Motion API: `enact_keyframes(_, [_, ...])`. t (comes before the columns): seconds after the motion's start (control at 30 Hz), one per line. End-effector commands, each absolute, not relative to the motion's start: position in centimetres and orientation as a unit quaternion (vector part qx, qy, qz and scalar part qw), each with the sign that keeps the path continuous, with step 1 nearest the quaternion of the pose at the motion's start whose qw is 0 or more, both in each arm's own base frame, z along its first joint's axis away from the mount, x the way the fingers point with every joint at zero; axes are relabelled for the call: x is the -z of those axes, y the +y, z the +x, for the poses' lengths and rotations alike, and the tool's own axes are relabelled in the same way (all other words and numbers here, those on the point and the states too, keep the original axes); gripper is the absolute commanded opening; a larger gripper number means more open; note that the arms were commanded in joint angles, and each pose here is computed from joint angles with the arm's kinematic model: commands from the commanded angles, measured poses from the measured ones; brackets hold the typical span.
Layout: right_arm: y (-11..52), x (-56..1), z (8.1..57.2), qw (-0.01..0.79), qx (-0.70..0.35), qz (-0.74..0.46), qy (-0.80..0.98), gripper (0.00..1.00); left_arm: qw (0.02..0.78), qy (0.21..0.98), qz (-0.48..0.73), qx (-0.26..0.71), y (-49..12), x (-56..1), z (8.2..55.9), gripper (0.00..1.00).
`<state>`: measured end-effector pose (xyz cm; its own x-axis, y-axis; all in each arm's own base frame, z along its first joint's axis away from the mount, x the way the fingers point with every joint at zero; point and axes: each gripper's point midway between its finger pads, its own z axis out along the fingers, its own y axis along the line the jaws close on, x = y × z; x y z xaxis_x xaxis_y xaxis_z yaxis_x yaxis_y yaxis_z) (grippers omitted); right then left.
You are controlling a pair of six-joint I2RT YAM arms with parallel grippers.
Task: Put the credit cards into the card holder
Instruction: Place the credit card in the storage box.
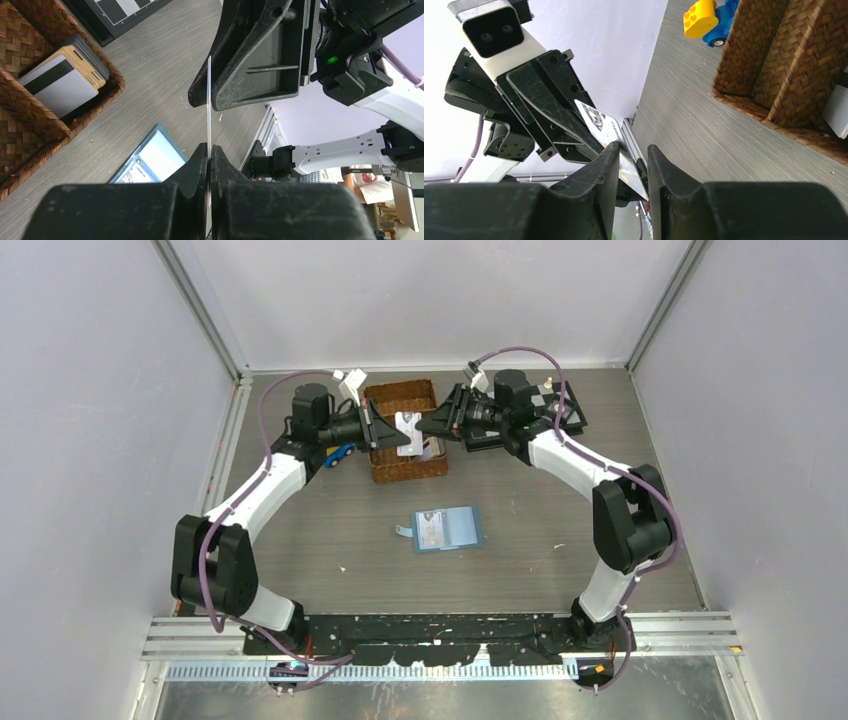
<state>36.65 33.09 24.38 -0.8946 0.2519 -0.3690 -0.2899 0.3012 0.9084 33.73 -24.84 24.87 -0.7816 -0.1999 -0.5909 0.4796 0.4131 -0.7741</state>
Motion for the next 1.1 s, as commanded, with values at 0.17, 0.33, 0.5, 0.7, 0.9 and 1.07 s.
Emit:
enact_keyframes(0.17, [34.9, -27.7, 37.5, 0.242, -0.639, -0.053, 0.728, 0.2, 0.32, 0.762, 0.08, 0.558, -24.6, -24.9, 35.7, 0.0])
enact_keyframes(0.33, [35.0, -26.6, 38.7, 0.247, -0.625, -0.04, 0.739, 0.01, 0.316, 0.769, 0.067, 0.553, -24.3, -24.1, 36.6, 0.04])
enact_keyframes(0.5, [34.1, -23.5, 41.9, 0.291, -0.553, -0.02, 0.78, 0.0, 0.324, 0.794, 0.027, 0.514, -22.1, -22.1, 38.6, 0.39])
enact_keyframes(0.7, [33.2, -19.2, 44.9, 0.301, -0.472, -0.002, 0.829, 0.01, 0.324, 0.835, -0.027, 0.445, -19.0, -18.9, 40.2, 0.55])
enact_keyframes(0.9, [33.4, -18.6, 45.2, 0.289, -0.48, 0.009, 0.829, 0.01, 0.317, 0.838, -0.027, 0.443, -19.0, -18.5, 40.0, 0.52])
enact_keyframes(1.07, [33.5, -22.3, 44.6, 0.296, -0.527, 0.006, 0.796, 0.01, 0.311, 0.828, -0.015, 0.467, -19.6, -19.5, 39.6, 0.47])
